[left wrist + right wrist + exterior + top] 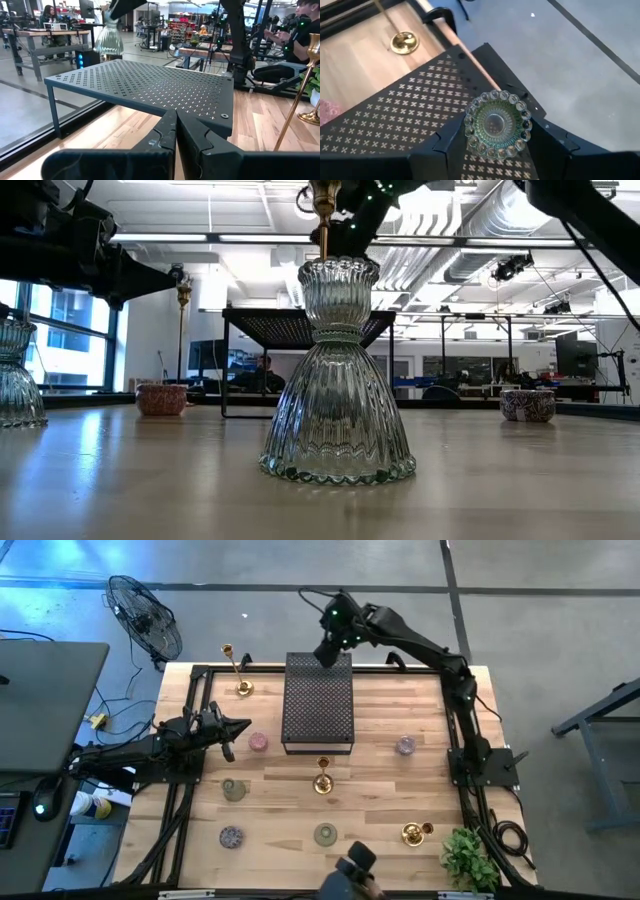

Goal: Pick & Place candle stick holders
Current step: Put the top green candle holder on the shelf

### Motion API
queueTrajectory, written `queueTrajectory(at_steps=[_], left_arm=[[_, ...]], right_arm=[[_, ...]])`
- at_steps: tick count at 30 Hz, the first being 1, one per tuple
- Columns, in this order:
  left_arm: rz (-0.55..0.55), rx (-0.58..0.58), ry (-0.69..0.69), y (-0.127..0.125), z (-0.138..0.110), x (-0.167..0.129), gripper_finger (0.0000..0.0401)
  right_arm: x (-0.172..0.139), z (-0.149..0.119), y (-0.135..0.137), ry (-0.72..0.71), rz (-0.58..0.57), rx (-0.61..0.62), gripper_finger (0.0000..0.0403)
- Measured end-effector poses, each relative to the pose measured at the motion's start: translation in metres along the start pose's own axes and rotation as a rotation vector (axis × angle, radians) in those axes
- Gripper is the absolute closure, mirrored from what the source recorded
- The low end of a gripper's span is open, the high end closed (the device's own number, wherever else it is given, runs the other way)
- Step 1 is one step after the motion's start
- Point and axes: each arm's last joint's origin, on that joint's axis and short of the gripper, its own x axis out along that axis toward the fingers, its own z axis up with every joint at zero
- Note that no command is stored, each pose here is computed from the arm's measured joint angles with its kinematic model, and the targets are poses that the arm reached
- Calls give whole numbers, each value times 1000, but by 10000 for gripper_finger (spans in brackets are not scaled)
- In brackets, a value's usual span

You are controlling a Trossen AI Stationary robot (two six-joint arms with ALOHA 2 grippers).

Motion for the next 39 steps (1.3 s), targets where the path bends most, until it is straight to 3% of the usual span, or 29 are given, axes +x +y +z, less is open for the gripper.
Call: queueTrajectory(at_steps=[11, 39], left_arm=[[-1, 0, 0, 0, 0, 0, 398], [-3, 0, 2, 0, 0, 0, 398]], right_arm=[[21, -2, 2, 11, 20, -56, 234], [31, -7, 2, 26, 43, -99, 230]])
